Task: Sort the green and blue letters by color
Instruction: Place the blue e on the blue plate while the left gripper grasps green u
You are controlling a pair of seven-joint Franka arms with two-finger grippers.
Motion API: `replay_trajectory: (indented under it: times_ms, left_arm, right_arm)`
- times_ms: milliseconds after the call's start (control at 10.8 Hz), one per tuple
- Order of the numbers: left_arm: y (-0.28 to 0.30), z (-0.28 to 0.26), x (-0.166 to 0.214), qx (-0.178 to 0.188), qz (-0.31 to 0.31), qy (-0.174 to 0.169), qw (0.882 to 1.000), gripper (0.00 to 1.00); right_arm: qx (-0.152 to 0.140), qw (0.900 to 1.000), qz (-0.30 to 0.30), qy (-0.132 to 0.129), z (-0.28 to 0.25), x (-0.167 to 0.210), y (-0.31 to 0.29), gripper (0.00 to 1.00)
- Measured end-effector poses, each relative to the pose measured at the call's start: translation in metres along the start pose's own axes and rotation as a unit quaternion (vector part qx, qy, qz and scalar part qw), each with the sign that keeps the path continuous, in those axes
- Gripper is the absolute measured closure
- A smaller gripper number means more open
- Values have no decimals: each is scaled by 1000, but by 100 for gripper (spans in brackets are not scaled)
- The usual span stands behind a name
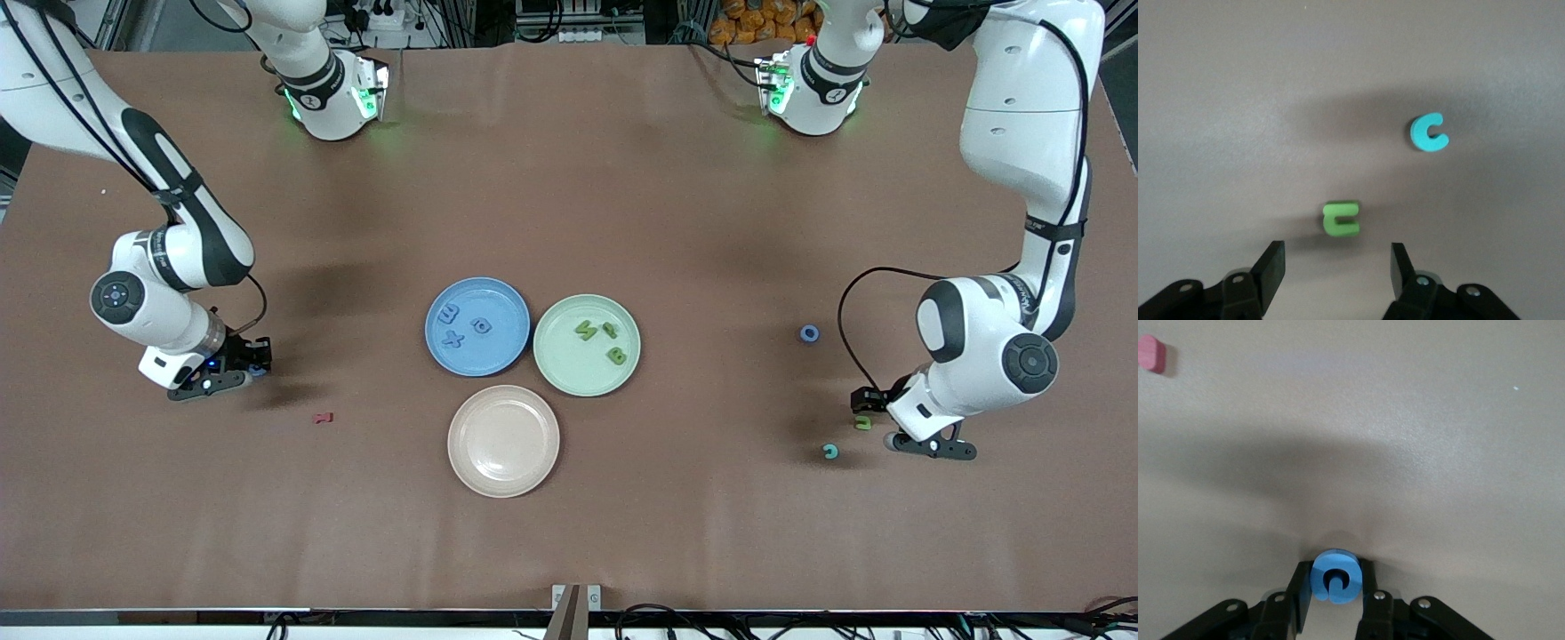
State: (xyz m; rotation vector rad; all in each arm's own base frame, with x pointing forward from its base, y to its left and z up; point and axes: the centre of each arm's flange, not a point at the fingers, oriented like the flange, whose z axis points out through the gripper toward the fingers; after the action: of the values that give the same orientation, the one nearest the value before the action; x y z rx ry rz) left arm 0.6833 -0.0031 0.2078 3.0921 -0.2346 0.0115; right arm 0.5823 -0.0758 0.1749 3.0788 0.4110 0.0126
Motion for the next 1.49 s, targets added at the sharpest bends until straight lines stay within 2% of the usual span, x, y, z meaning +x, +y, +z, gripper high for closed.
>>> replay_trajectory:
  times_ms: [279, 558, 837, 1023, 1209, 1488]
  left_arm:
    - [6, 6, 6, 3, -31, 15, 999, 29]
    - [14, 11, 10, 5, -40, 23, 999, 30]
    - [11, 15, 12, 8, -45, 36, 998, 33]
    - [11, 17, 13, 10, -45, 46, 998, 37]
    - [11, 18, 14, 11, -44, 48, 998, 38]
    - [11, 19, 13, 11, -45, 46, 998, 38]
  right_arm:
    - [-4, 1000, -15, 12, -10, 22, -30, 66]
    - [-9, 1000, 9, -4, -20, 47, -92, 66]
    - [-1, 998, 52, -23, -27, 54, -152, 66]
    - [8, 994, 99, -45, -41, 55, -208, 66]
    - [19, 988, 146, -53, -63, 55, -270, 66]
    - [52, 973, 212, -70, -85, 48, -347, 66]
